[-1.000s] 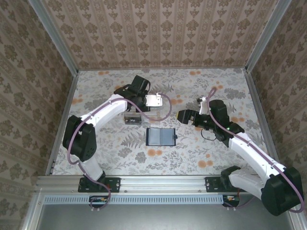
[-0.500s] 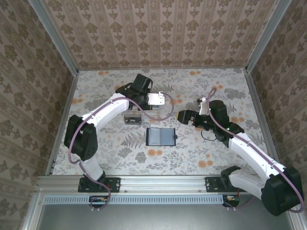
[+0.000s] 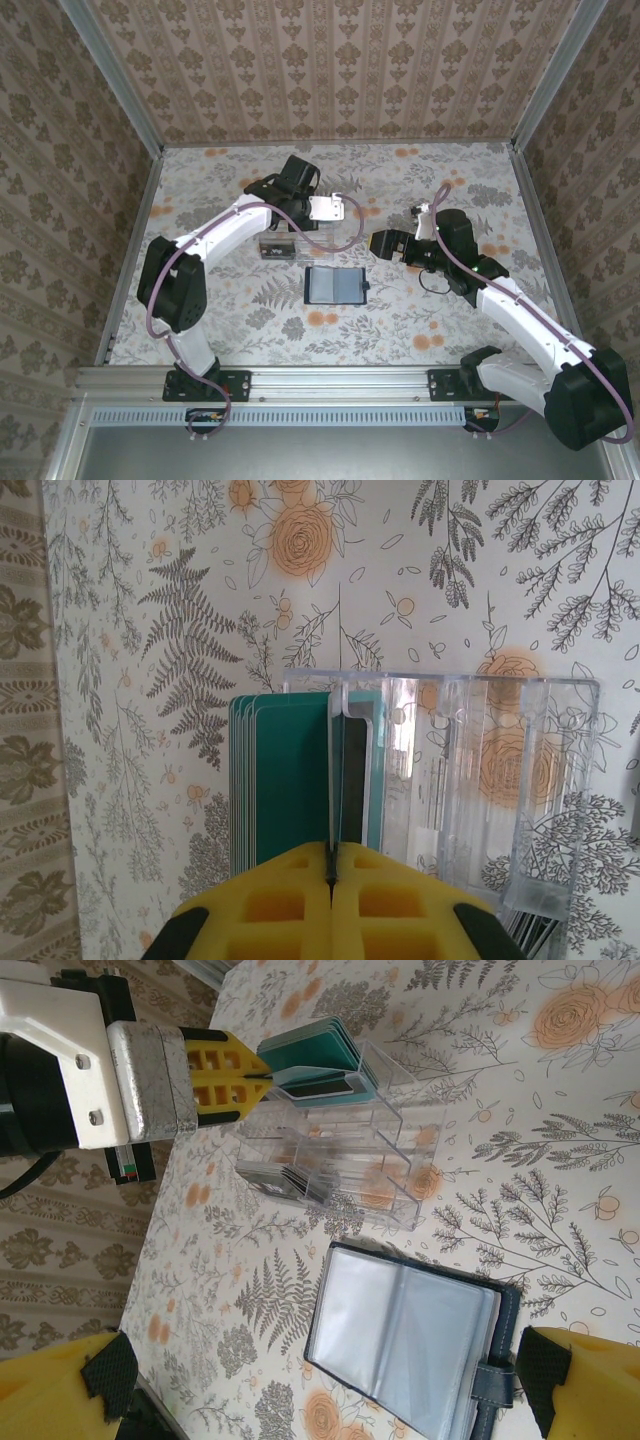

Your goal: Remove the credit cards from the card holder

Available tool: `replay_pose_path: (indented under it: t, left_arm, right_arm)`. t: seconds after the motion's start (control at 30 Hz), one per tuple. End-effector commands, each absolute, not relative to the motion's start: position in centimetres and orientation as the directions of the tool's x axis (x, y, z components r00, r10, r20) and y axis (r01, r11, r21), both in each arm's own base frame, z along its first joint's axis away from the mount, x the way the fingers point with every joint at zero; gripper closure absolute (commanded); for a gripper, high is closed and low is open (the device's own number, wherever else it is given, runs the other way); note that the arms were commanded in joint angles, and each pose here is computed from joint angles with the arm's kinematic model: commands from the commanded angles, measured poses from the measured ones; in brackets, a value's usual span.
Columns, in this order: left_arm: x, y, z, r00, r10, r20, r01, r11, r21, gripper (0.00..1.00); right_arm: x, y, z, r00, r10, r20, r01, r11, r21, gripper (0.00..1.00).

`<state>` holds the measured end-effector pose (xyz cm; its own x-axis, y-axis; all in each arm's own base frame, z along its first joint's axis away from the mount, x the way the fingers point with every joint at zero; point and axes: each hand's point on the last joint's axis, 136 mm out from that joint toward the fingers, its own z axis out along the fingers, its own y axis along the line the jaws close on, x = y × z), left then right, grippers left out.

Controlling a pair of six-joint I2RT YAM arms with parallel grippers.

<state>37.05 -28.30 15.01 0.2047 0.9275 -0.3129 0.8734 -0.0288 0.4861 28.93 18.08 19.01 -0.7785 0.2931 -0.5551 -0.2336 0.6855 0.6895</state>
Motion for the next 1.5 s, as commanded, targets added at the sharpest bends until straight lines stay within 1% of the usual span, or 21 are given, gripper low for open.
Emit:
replay_pose_path:
  t: [0.0, 0.1, 0.17, 0.33, 0.53, 0.8, 0.93, 1.03, 1.07, 1.17, 1.2, 1.23, 1.27, 1.3, 1.33, 1.37, 1.4, 1.47]
  left_arm:
    - [37.7, -28.1, 14.3, 0.189, 0.937, -0.295, 0.877, -0.026, 0.479, 0.84]
    - [38.0, -28.2, 14.5, 0.181, 0.937, -0.298, 0.872, -0.013, 0.489, 0.83]
    - [38.3, -28.1, 14.6, 0.174, 0.94, -0.294, 0.867, -0.004, 0.498, 0.77]
    - [39.3, -27.9, 15.1, 0.154, 0.945, -0.29, 0.851, 0.023, 0.525, 0.76]
    - [40.1, -27.8, 16.1, 0.135, 0.945, -0.298, 0.831, 0.055, 0.553, 0.71]
    - [40.3, -27.7, 16.5, 0.12, 0.942, -0.313, 0.826, 0.08, 0.558, 0.68]
    - [40.6, -27.8, 18.7, 0.072, 0.907, -0.415, 0.816, 0.186, 0.548, 0.66]
    - [40.7, -27.4, 21.3, 0.023, 0.853, -0.521, 0.785, 0.307, 0.537, 0.63]
    - [40.7, -27.2, 22.4, 0.001, 0.824, -0.567, 0.771, 0.36, 0.525, 0.61]
    - [40.0, -25.9, 25.2, -0.057, 0.722, -0.689, 0.731, 0.5, 0.464, 0.59]
    - [39.7, -25.4, 25.9, -0.078, 0.688, -0.722, 0.719, 0.541, 0.437, 0.57]
    - [39.3, -24.7, 26.6, -0.104, 0.645, -0.757, 0.701, 0.587, 0.404, 0.51]
    - [38.8, -24.0, 27.3, -0.13, 0.594, -0.794, 0.683, 0.634, 0.363, 0.44]
    - [38.2, -23.3, 27.8, -0.149, 0.549, -0.823, 0.672, 0.667, 0.323, 0.35]
    - [37.6, -22.5, 28.3, -0.171, 0.497, -0.851, 0.651, 0.705, 0.281, 0.23]
    - [37.1, -21.5, 28.7, -0.195, 0.449, -0.872, 0.623, 0.744, 0.243, 0.09]
    - [36.6, -20.5, 28.7, -0.221, 0.411, -0.885, 0.595, 0.776, 0.212, 0.0]
    - [35.5, -18.1, 28.6, -0.275, 0.336, -0.901, 0.515, 0.843, 0.157, 0.0]
  right_arm:
    - [29.3, 18.1, 19.2, -0.774, 0.307, -0.554, -0.231, 0.677, 0.698, 0.0]
    - [29.4, 18.2, 19.2, -0.774, 0.307, -0.553, -0.232, 0.676, 0.699, 0.0]
    - [29.5, 18.2, 19.1, -0.777, 0.306, -0.55, -0.231, 0.675, 0.701, 0.0]
    - [29.5, 18.3, 19.0, -0.779, 0.306, -0.547, -0.231, 0.671, 0.704, 0.0]
    - [29.6, 18.3, 18.9, -0.779, 0.307, -0.546, -0.228, 0.672, 0.704, 0.0]
    - [29.7, 18.4, 18.7, -0.783, 0.306, -0.542, -0.227, 0.671, 0.706, 0.0]
    - [29.6, 18.4, 18.6, -0.784, 0.302, -0.543, -0.228, 0.674, 0.703, 0.0]
    - [29.7, 18.1, 18.5, -0.783, 0.3, -0.545, -0.219, 0.687, 0.693, 0.0]
    - [29.7, 18.0, 18.5, -0.781, 0.3, -0.548, -0.215, 0.695, 0.687, 0.0]
    - [29.8, 17.6, 18.5, -0.773, 0.297, -0.561, -0.208, 0.716, 0.666, 0.0]
    - [29.8, 17.4, 18.5, -0.771, 0.297, -0.564, -0.204, 0.724, 0.659, 0.0]
    - [29.9, 17.2, 18.5, -0.766, 0.298, -0.569, -0.197, 0.734, 0.65, 0.0]
    - [30.0, 16.9, 18.4, -0.761, 0.3, -0.575, -0.189, 0.746, 0.639, 0.0]
    - [30.1, 16.6, 18.4, -0.755, 0.302, -0.581, -0.18, 0.757, 0.628, 0.0]
    - [30.1, 16.3, 18.4, -0.749, 0.305, -0.588, -0.173, 0.768, 0.617, 0.0]
    - [30.3, 15.9, 18.4, -0.74, 0.309, -0.597, -0.162, 0.78, 0.605, 0.0]
    - [30.4, 15.6, 18.4, -0.733, 0.312, -0.604, -0.154, 0.789, 0.594, 0.0]
    - [30.6, 14.8, 18.5, -0.717, 0.315, -0.622, -0.13, 0.816, 0.563, 0.0]
